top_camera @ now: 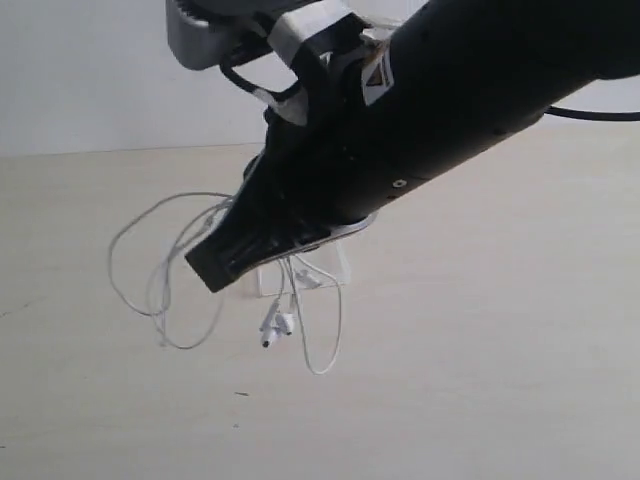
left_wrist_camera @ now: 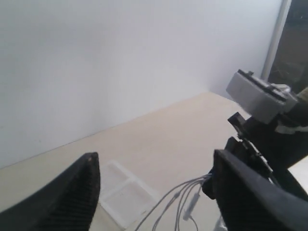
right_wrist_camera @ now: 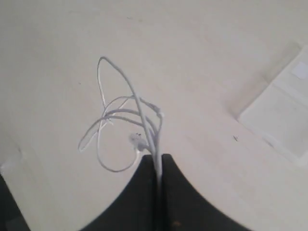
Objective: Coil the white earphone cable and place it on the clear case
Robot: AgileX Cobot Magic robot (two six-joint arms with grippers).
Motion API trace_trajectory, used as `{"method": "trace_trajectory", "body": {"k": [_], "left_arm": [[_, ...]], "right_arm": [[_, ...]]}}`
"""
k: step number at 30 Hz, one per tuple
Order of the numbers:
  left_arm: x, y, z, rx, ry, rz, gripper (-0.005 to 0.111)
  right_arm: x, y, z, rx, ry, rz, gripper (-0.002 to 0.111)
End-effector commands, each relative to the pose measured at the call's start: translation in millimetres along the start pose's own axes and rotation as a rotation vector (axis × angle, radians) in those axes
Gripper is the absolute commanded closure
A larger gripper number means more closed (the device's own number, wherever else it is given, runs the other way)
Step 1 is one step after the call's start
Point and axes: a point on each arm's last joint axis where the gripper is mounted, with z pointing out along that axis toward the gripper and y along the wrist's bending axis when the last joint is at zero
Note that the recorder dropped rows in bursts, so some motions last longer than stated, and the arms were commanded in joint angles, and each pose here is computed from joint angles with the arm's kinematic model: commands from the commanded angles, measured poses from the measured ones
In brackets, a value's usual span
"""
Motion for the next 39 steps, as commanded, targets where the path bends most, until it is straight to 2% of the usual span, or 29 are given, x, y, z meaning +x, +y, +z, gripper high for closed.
{"method": "trace_trajectory", "body": {"k": [1, 5, 9, 11, 13, 16, 20, 27, 31, 39], "left_arm": [[2, -3.8, 1, 0.045, 0.022, -0.029, 0.042], [4, -5.7, 0, 0.066, 0.039, -0.030, 0.042], [4, -6.7, 0, 0.078, 0.040, -0.038, 0.042], [5, -7.8, 0, 0.089, 0.050, -0.038, 0.042], [5, -8.7, 0, 0.099, 0.055, -0.042, 0.042], [6, -9.4, 0, 0.107, 0.062, -0.042, 0.042], [7, -10.4, 0, 0.118, 0.073, -0.041, 0.042], [8, -10.9, 0, 0.123, 0.087, -0.034, 0.042], [8, -10.9, 0, 0.123, 0.087, -0.034, 0.042], [9, -12.0, -1, 0.135, 0.097, -0.035, 0.042]], "right_arm": [[9, -18, 16, 0.149, 0.157, -0.041, 0.108], [-5, -43, 26, 0.389, 0.267, -0.119, 0.108], [-23, -74, 38, 0.454, 0.394, -0.149, 0.108], [-27, -90, 51, 0.497, 0.506, -0.232, 0.108], [-30, -105, 66, 0.599, 0.618, -0.338, 0.108], [-41, -118, 95, 0.649, 0.671, -0.479, 0.108], [-46, -129, 118, 0.692, 0.713, -0.570, 0.108], [-42, -152, 133, 0.728, 0.770, -0.607, 0.108], [-44, -157, 130, 0.758, 0.781, -0.635, 0.108], [-34, -158, 148, 0.727, 0.826, -0.663, 0.108]]}}
